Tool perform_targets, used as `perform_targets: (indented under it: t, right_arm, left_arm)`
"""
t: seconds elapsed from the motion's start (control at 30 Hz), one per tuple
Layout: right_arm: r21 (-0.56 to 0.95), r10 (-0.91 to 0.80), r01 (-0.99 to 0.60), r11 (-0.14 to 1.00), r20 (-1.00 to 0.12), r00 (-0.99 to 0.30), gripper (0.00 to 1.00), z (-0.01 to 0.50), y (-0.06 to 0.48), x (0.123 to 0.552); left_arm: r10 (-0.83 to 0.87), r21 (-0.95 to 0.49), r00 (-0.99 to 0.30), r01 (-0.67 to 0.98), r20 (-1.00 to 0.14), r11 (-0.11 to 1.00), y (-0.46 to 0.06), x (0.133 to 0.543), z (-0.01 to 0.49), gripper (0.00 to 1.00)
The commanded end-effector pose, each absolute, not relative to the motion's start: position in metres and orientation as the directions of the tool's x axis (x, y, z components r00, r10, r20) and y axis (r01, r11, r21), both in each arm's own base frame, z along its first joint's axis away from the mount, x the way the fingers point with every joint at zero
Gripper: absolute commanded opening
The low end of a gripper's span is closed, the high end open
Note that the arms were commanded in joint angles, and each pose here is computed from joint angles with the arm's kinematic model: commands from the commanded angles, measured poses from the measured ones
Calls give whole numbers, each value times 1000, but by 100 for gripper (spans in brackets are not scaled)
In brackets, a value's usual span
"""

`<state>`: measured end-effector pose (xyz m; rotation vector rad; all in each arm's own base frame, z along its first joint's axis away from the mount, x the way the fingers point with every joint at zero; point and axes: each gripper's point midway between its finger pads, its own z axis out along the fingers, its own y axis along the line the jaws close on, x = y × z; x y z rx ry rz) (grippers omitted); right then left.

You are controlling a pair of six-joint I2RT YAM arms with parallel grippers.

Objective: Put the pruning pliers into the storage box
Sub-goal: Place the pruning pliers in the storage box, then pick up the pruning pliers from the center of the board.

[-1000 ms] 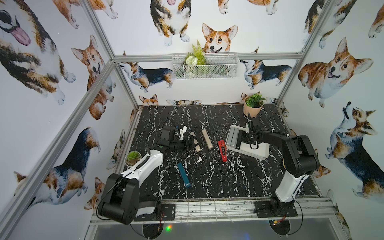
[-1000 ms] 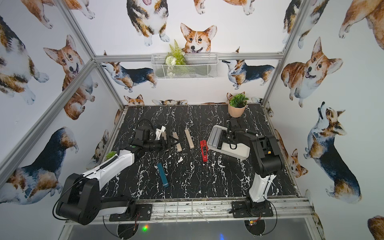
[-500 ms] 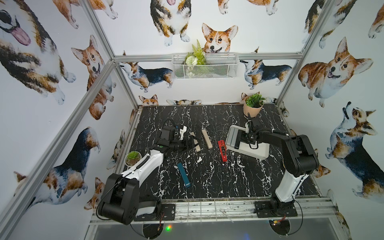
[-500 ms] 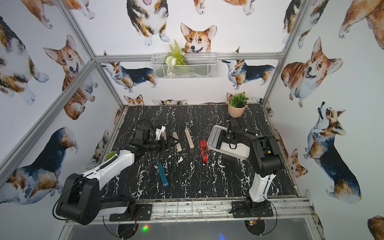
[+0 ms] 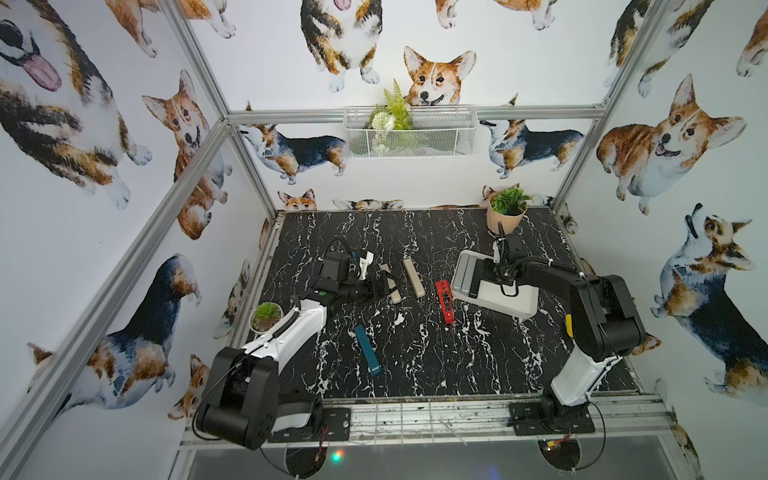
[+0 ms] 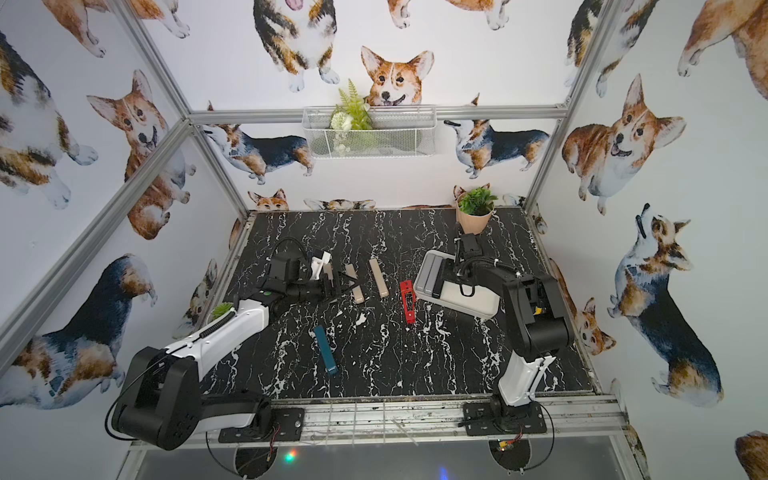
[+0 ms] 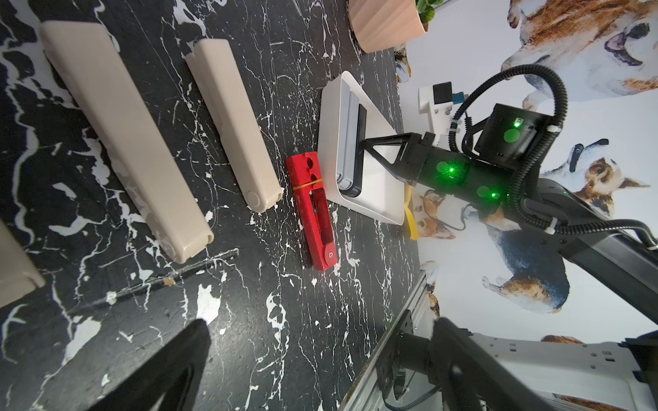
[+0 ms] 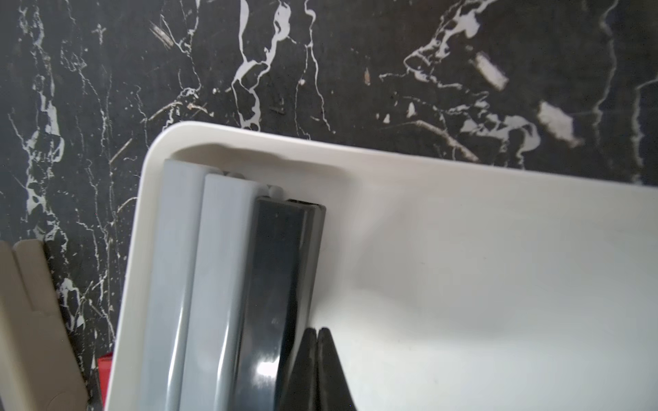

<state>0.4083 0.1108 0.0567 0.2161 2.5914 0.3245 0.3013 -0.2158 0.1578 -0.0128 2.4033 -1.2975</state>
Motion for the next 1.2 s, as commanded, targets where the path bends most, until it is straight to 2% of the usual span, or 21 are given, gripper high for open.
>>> perform_targets:
  t: [0.0, 0.1, 0.2, 0.27, 0.43, 0.6, 0.77, 0.93, 1.17]
  right_arm:
    - [224, 186, 85, 971, -482, -856, 0, 63, 104, 402]
    - [218, 182, 82, 972, -488, -854, 0, 70, 102, 398]
    - [221, 184, 81, 972, -504, -844, 9, 78, 100, 395]
    - [221, 185, 80, 972, -508, -841, 16, 81, 99, 392]
    - [244, 192, 72, 967, -517, -834, 42, 87, 100, 384]
    - [280, 189, 42, 959, -520, -833, 57, 94, 107, 373]
    - [296, 174, 8, 955, -541, -823, 68, 105, 117, 360]
    - [310, 155, -30, 950, -555, -817, 73, 114, 131, 346]
    - [346, 138, -74, 935, -549, -825, 74, 118, 158, 328]
  left_arm:
    - [-198, -804, -904, 215, -378, 554, -218, 305, 167, 100]
    - [-197, -805, -903, 220, -382, 551, -218, 304, 170, 100]
    - [-194, -802, -901, 226, -388, 554, -217, 302, 172, 100]
    - [-192, -798, -900, 229, -392, 557, -216, 300, 174, 100]
    - [-185, -793, -899, 234, -397, 563, -214, 295, 176, 100]
    - [-195, -790, -892, 237, -407, 566, -211, 289, 182, 100]
    - [-199, -786, -895, 222, -399, 577, -206, 281, 181, 100]
    - [-196, -774, -905, 191, -377, 604, -200, 271, 173, 100]
    - [-207, -765, -915, 148, -346, 627, -192, 258, 161, 100]
